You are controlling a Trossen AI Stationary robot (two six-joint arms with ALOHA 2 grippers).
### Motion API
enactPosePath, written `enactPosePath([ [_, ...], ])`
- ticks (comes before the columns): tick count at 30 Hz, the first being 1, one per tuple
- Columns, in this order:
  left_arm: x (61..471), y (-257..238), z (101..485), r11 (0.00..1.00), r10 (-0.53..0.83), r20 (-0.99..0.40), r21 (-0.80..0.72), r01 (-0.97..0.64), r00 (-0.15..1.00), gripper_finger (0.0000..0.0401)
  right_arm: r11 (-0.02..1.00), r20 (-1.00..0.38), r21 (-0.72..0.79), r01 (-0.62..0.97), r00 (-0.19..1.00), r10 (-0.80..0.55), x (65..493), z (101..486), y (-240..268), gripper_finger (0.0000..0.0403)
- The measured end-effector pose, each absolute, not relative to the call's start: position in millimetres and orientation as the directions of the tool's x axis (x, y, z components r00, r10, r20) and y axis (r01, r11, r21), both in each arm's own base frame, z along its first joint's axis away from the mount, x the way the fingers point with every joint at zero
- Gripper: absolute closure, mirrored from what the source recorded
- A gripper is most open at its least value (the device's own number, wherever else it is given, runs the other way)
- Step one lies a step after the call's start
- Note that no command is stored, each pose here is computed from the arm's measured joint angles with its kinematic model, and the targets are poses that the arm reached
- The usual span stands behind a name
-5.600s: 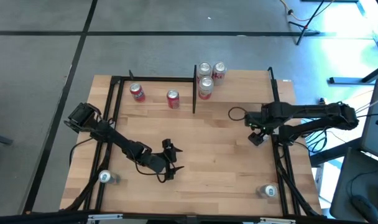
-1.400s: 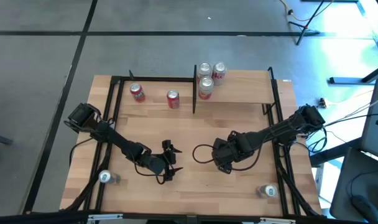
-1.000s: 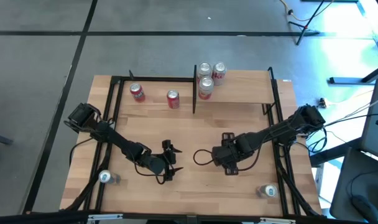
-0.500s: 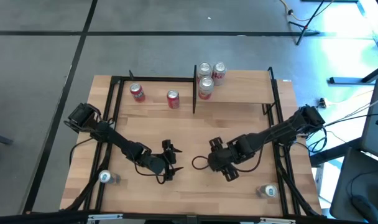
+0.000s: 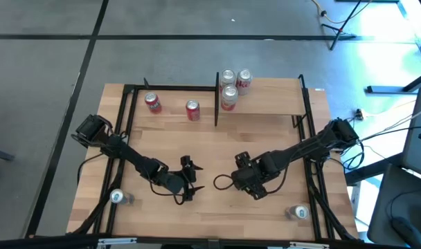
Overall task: Place canned beverage on shelf
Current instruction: Put the silver soda can on the shelf aligned with the other silver soda can
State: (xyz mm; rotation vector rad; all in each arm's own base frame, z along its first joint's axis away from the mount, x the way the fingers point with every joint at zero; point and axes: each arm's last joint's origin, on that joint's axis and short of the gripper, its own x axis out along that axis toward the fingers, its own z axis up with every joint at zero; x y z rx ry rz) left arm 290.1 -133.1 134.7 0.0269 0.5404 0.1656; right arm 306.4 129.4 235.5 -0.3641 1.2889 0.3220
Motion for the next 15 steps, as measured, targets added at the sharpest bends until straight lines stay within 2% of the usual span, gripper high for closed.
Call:
enactPosePath([
  [2, 290.3, -132.9, 134.7, 0.986, 0.165, -0.51, 0.069, -0.151, 0.844, 0.0055, 0.899, -0.973, -0.081, -0.43, 0.229, 0.022, 304.7, 238.0, 128.5, 0.0014],
  [10, 296.8, -134.6, 144.9, 0.99, 0.138, -0.417, 0.063, -0.124, 0.898, 0.0055, 0.954, -0.986, -0.024, -0.3, 0.164, 0.027, 290.1, 273.3, 128.1, 0.0055],
  [15, 305.8, -121.3, 150.4, 0.985, 0.168, -0.369, 0.041, -0.165, 0.914, 0.0055, 0.98, -0.975, -0.044, -0.195, 0.221, 0.0, 257.0, 288.3, 138.6, 0.0061],
])
